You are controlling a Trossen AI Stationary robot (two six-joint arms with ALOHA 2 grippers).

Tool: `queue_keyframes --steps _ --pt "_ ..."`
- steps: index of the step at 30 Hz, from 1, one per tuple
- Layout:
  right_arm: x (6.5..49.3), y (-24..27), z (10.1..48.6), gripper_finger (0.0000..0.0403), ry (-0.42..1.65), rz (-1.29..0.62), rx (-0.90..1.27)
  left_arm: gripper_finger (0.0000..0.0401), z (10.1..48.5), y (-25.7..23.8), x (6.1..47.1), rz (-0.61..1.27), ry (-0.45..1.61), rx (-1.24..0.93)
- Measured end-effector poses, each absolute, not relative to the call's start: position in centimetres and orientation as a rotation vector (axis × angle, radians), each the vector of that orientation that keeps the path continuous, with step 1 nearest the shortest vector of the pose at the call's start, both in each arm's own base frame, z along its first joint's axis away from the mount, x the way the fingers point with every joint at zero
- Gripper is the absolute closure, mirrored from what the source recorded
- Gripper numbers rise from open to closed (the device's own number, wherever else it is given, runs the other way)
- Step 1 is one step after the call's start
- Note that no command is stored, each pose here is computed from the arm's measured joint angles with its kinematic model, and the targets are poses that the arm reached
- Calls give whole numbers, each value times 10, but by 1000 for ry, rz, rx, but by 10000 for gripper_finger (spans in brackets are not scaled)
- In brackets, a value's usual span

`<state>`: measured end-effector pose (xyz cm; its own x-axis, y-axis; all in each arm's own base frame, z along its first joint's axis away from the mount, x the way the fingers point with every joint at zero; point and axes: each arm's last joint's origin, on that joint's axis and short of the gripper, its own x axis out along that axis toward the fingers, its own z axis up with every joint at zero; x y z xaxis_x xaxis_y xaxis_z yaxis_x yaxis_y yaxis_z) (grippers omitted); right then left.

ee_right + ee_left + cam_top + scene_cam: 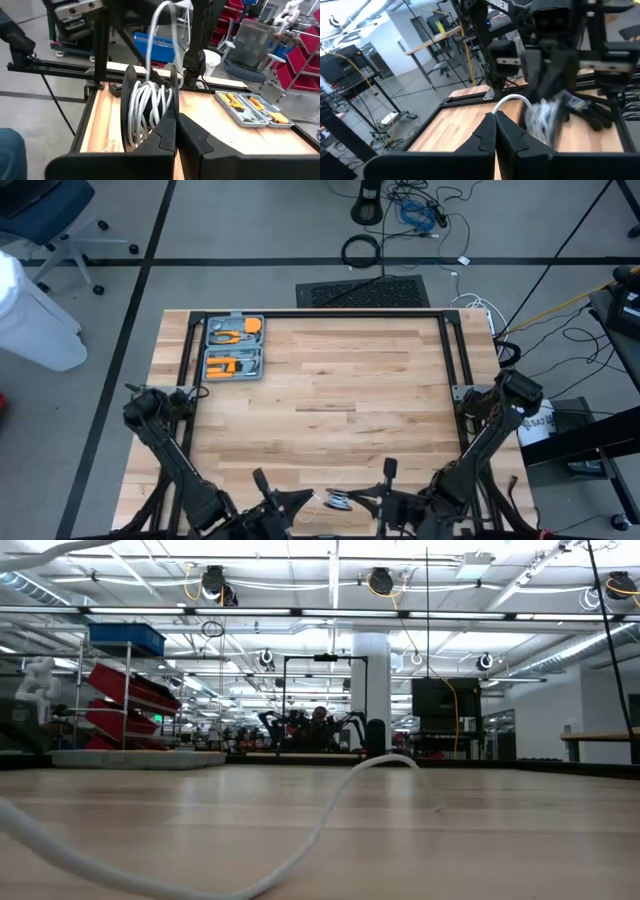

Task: Coil cords
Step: Coil the white wire on the spool

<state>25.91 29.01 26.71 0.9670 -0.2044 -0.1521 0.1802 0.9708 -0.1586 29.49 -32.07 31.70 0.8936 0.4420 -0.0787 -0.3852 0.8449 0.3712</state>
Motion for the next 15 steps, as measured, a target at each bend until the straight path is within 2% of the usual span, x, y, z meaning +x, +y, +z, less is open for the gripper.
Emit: queue_keyframes --steps 6,11,15 --pt "264 289 259 403 181 -217 -148 400 319 -302 314 486 166 324" --pt "266 289 252 403 166 -307 -129 400 326 -286 329 381 160 171" --pt "267 286 251 403 144 -383 -108 400 324 -283 334 345 169 128"
